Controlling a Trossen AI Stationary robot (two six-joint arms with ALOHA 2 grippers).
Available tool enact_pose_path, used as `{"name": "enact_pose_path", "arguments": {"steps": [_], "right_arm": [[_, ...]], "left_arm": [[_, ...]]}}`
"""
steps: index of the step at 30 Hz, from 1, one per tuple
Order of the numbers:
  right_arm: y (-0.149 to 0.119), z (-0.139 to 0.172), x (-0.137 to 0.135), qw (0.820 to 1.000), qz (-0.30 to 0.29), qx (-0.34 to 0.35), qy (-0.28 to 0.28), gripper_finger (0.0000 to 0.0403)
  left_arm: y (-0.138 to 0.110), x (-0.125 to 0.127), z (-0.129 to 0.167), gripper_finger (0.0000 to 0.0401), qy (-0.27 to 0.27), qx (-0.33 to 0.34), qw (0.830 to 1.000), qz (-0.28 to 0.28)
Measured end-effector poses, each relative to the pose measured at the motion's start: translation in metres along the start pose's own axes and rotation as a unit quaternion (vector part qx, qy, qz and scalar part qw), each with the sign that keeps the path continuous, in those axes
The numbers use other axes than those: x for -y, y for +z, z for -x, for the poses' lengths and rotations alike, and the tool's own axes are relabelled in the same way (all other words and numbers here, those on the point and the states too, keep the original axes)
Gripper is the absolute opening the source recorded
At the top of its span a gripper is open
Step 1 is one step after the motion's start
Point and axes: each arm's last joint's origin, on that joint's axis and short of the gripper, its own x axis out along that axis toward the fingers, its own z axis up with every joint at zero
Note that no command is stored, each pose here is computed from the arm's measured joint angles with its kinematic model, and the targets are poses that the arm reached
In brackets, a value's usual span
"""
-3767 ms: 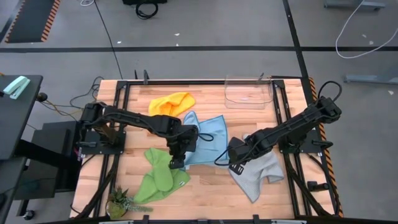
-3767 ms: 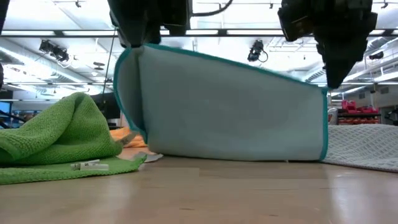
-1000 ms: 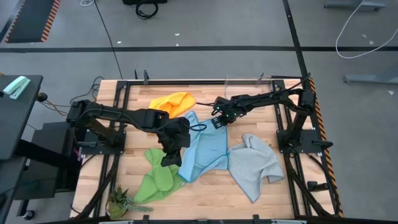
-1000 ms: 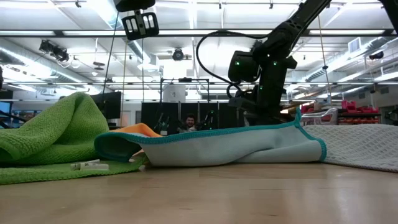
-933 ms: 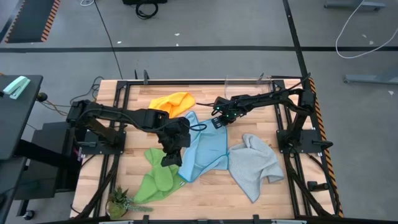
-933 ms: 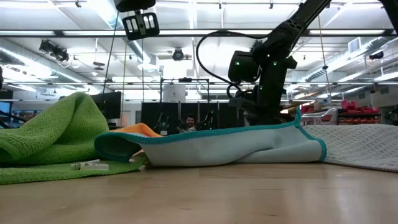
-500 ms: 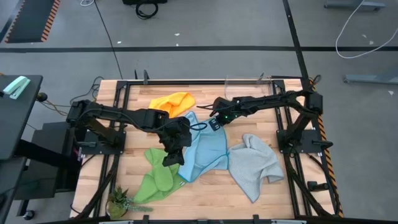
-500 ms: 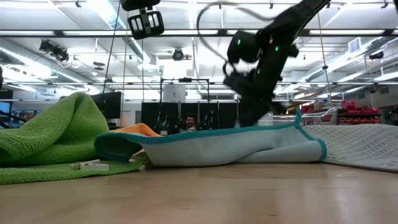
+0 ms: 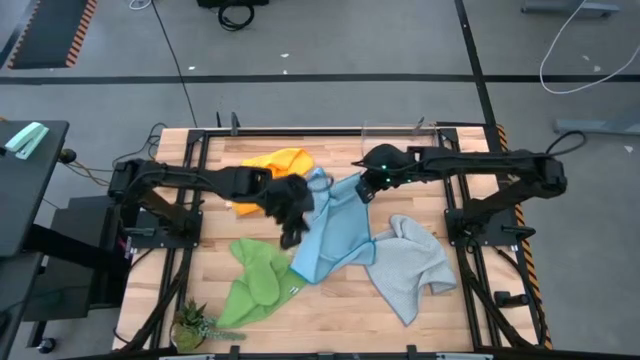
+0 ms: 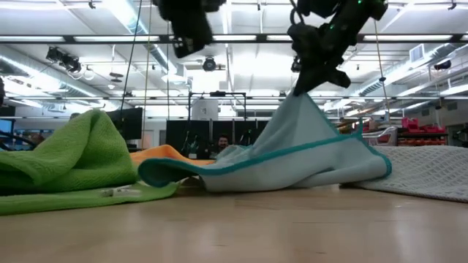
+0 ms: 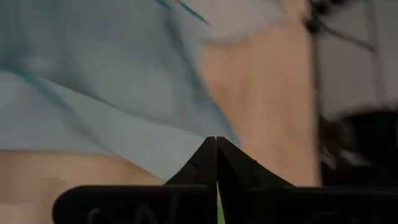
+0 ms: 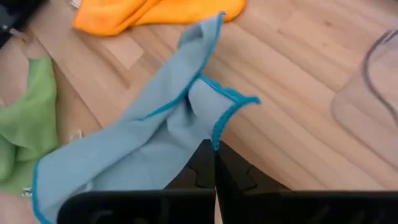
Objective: Fold microfiber towels
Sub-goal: Fold the blue microfiber cloth
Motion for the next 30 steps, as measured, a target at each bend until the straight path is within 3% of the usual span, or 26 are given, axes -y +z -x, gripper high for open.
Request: {"name": "enact_pose_path", "arguments": {"steps": [5, 11, 14, 18, 25, 30], "right_arm": [[-0.002, 0.009, -0.012, 0.999, 0.046, 0.004, 0.017, 0.0000], [0.018, 0.052, -0.036, 0.994, 0.109, 0.022, -0.012, 0.0000], [0.025, 0.065, -0.040, 0.992, 0.121, 0.006, -0.028, 0.0000], [0.032, 0.075, -0.050, 0.991, 0.131, 0.008, -0.024, 0.0000], [0.023, 0.065, -0.063, 0.989, 0.133, -0.041, -0.037, 0.0000], [0.018, 0.053, -0.070, 0.989, 0.132, -0.066, -0.035, 0.0000]], "left_arm": [[0.024, -0.040, 0.011, 0.0042, 0.067, 0.104, 0.992, 0.040], [0.034, -0.076, 0.023, 0.0047, 0.093, 0.141, 0.983, 0.070], [0.040, -0.088, 0.025, 0.0041, 0.080, 0.170, 0.980, 0.071], [0.049, -0.104, 0.016, 0.0037, 0.020, 0.188, 0.980, 0.055], [0.041, -0.150, -0.023, 0.0062, 0.038, 0.138, 0.988, 0.063], [0.028, -0.192, -0.058, 0.0084, 0.118, 0.104, 0.984, 0.087]]}}
